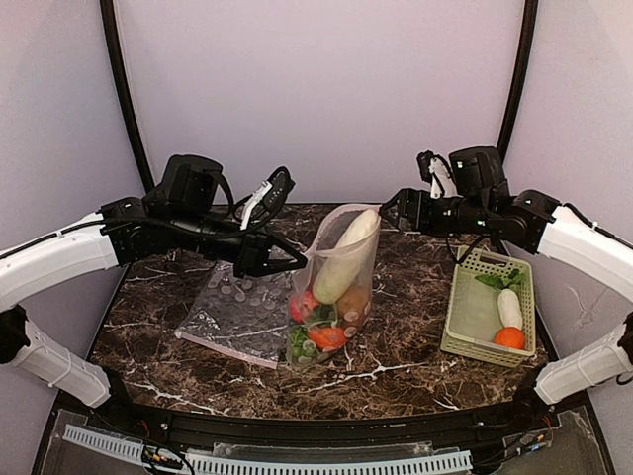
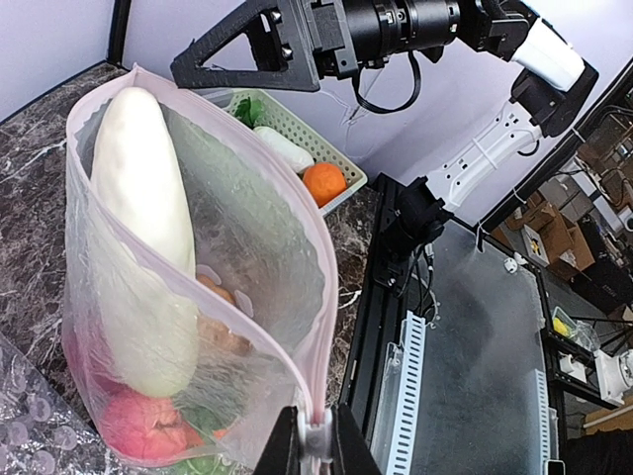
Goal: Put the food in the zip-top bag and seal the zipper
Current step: Adjust the zipper food storage bag at the center of the board.
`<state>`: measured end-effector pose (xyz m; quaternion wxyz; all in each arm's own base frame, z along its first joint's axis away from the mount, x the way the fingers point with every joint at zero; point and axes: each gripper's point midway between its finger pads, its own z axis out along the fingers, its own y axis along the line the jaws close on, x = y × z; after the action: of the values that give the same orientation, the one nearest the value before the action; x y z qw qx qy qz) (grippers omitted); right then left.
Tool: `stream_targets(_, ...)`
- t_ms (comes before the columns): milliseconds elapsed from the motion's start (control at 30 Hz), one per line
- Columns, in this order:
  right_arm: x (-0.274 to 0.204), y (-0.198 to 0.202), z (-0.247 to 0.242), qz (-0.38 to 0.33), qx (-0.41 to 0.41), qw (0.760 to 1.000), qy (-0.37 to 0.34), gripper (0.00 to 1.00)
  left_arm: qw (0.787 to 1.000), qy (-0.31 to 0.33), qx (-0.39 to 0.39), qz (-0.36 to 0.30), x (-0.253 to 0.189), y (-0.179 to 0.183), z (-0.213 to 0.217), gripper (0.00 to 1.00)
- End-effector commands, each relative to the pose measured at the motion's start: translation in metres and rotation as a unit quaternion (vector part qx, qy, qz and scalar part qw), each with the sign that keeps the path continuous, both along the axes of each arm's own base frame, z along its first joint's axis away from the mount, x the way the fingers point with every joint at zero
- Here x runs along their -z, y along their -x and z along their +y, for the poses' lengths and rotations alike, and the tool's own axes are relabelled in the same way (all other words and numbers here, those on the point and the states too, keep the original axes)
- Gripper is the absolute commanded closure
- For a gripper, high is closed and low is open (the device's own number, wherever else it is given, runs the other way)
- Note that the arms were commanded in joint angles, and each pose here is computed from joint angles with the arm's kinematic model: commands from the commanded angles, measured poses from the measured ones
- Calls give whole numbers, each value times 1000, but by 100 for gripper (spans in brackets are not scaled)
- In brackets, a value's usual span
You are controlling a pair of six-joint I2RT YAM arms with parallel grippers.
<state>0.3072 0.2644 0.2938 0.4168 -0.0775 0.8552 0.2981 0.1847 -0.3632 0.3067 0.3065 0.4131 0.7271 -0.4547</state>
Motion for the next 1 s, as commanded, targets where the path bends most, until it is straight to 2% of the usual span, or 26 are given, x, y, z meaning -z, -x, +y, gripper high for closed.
stream_targets(0, -4, 8, 1, 24, -15, 999, -24, 23, 1000, -2, -12, -7, -5, 3, 9, 99)
stream_targets(167, -2, 11, 10, 43, -34, 998, -39, 28, 1000, -2, -13, -6, -4, 2, 9, 99)
stream_targets(367, -16, 15, 22, 45, -58, 995, -74, 28, 1000, -3, -12, -6, -4, 2, 8, 99)
stream_targets(733, -6, 16, 35, 73, -79, 991, -80, 55, 1000, -5, -16, -6, -2, 0, 8, 99)
stream_targets(900, -10, 18, 38, 73, -88, 989, -91, 74, 1000, -10, -21, -5, 2, -2, 7, 99)
stream_targets(967, -14, 20, 41, 71, -95, 988, -98, 78, 1000, -12, -22, -5, 3, -3, 7, 99)
